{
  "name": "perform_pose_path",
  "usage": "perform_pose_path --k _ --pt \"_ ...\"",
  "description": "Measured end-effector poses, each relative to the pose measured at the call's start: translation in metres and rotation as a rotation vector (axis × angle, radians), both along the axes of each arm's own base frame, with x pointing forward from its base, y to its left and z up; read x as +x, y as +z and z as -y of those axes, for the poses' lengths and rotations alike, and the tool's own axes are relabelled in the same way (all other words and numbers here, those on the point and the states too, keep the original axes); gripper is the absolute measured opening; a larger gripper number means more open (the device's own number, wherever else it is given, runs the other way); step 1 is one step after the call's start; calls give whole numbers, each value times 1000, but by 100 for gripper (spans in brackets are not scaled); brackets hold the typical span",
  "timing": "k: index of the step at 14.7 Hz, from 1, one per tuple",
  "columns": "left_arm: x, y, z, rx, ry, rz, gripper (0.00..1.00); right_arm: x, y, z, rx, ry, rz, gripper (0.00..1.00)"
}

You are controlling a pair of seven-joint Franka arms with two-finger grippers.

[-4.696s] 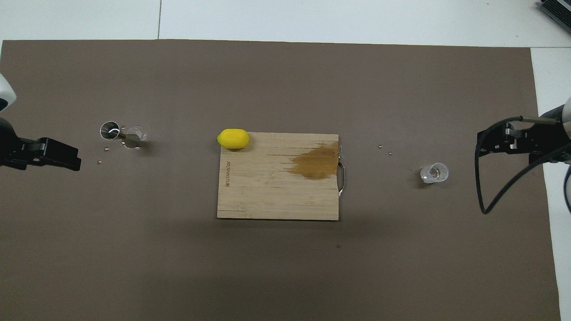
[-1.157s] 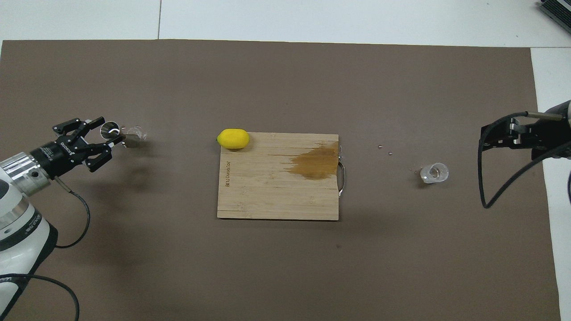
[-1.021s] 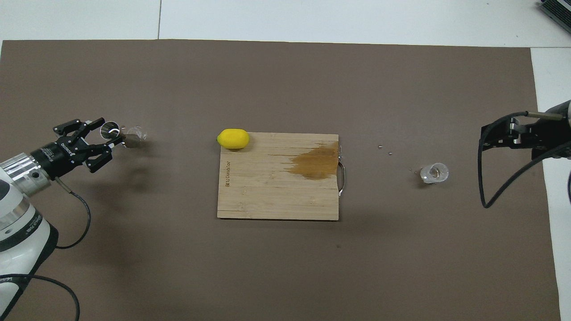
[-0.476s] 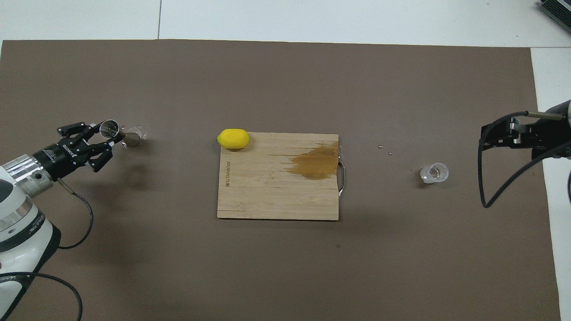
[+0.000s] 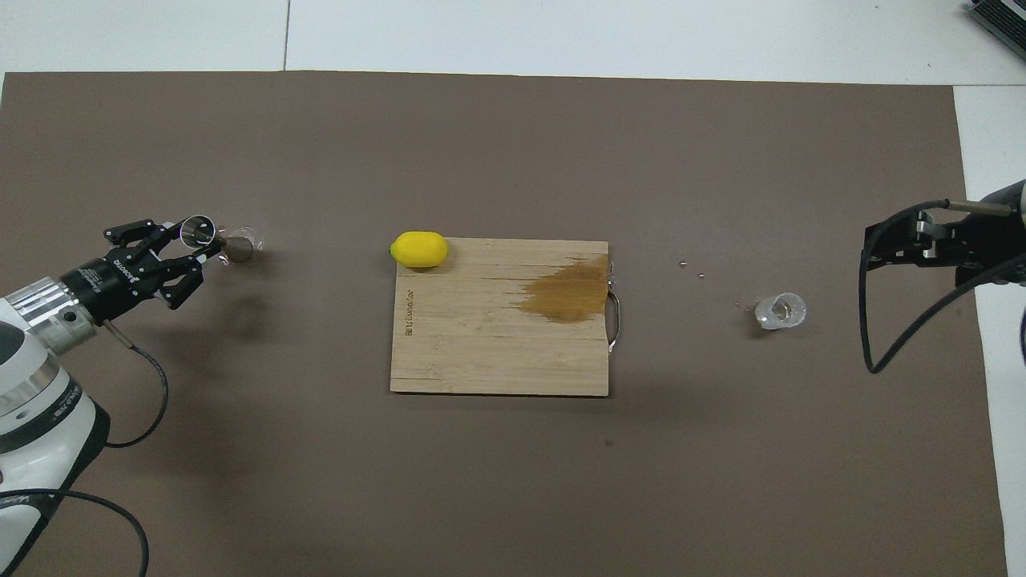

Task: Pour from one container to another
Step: 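Reach the left gripper to the small metal cup and grasp it, then carry the metal cup with the left gripper onto the cutting board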

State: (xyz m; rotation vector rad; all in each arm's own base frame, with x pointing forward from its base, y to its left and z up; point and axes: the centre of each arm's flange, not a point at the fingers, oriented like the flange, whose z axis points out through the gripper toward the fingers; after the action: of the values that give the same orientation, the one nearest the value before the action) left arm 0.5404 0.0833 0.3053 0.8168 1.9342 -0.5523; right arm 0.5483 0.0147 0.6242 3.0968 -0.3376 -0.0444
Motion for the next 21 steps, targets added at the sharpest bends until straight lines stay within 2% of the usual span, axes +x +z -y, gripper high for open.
perform_pose_path --k 4,7,13,15,18,21 --pt "1 2 3 -11 -16 9 49 0 0 1 0 -2 0 100" --pt "8 14 13 -43 -60 42 49 0 0 1 0 -2 0 100" --pt "19 55 97 -112 -220 120 49 0 0 2 -1 -42 1 100" --pt "21 67 139 -133 -278 112 49 0 0 2 -4 -124 3 100" --pt "22 80 201 -137 -334 80 49 1 -3 3 -10 -313 2 100" --pt "17 92 265 -113 -347 65 49 2 -11 4 31 -513 -25 100"
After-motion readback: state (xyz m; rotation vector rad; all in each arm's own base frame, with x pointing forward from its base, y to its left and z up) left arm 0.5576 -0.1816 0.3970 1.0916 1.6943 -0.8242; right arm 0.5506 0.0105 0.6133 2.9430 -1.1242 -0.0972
